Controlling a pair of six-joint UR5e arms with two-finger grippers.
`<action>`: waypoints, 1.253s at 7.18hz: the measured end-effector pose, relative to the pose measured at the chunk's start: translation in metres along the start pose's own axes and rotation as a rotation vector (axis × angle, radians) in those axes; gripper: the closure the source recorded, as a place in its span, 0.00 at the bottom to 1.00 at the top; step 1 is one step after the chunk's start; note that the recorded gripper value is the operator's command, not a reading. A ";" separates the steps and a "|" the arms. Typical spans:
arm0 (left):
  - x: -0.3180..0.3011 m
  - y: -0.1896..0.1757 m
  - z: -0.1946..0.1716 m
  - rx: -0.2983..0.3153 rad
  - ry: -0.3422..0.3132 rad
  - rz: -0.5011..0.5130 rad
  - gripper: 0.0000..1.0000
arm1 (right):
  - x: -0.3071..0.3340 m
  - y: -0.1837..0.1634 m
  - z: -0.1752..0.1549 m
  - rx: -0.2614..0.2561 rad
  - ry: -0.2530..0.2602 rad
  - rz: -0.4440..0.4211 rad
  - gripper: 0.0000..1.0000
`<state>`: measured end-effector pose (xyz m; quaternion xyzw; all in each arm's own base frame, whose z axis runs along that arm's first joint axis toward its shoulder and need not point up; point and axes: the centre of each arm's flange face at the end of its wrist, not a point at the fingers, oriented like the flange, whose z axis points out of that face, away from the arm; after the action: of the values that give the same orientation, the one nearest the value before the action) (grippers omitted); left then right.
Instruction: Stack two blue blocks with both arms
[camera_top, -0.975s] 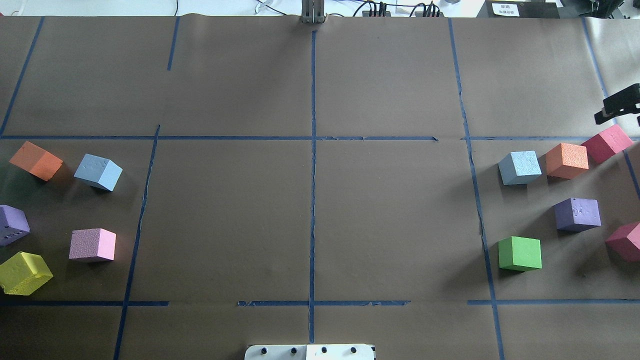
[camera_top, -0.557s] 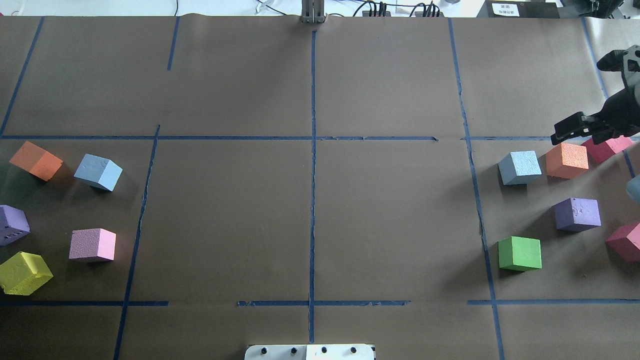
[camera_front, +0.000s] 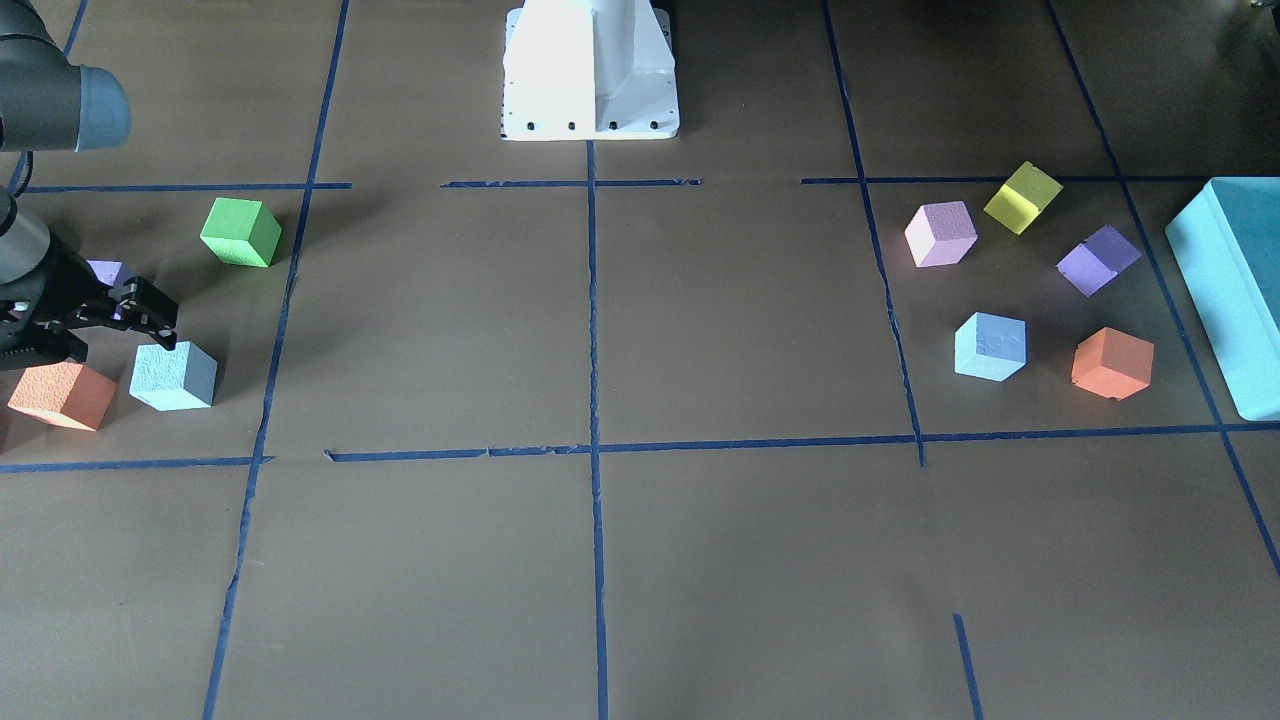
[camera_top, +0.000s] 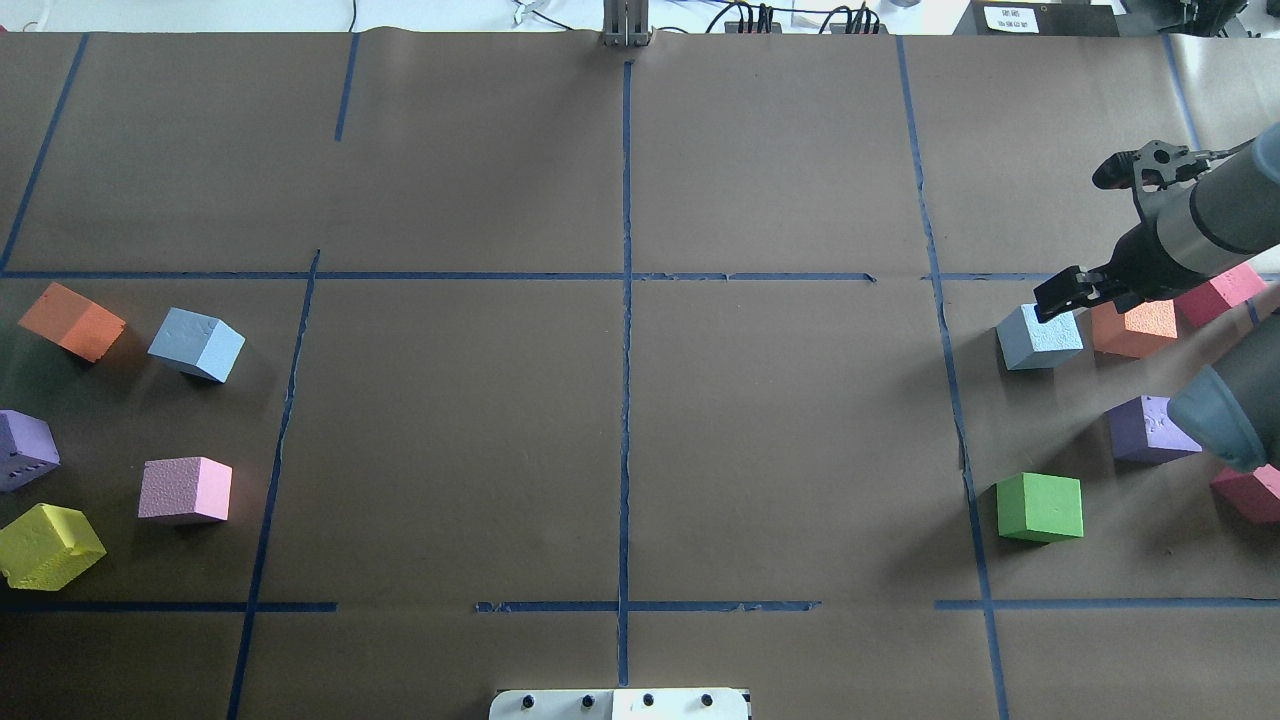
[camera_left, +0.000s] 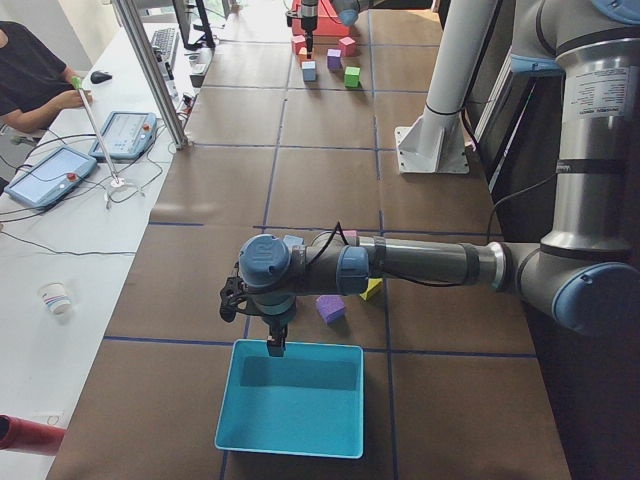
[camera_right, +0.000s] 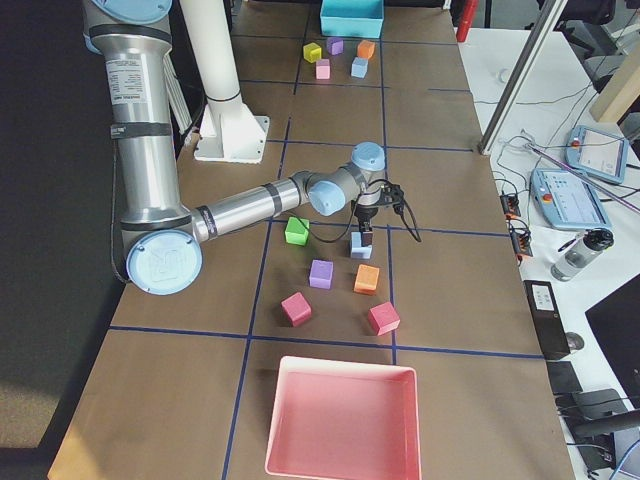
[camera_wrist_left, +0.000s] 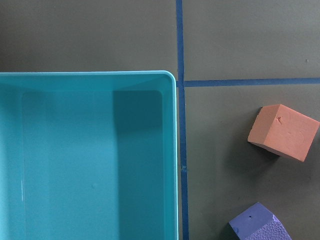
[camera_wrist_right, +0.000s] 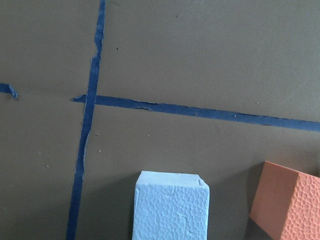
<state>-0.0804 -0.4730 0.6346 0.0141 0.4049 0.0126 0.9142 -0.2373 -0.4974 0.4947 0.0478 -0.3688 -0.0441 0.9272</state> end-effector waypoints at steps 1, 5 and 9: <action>0.001 0.000 0.000 0.001 0.000 0.001 0.00 | -0.002 0.000 0.014 -0.015 0.014 -0.005 0.00; 0.002 -0.002 -0.001 0.003 0.000 0.003 0.00 | -0.010 0.001 0.053 -0.070 0.044 -0.021 0.03; 0.005 -0.003 -0.004 0.008 0.000 0.007 0.00 | -0.010 0.000 0.059 -0.077 0.049 -0.022 0.98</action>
<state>-0.0803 -0.4754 0.6284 0.0191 0.4050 0.0144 0.9140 -0.2853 -0.4991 0.5305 0.0169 -0.3437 -0.0673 0.9365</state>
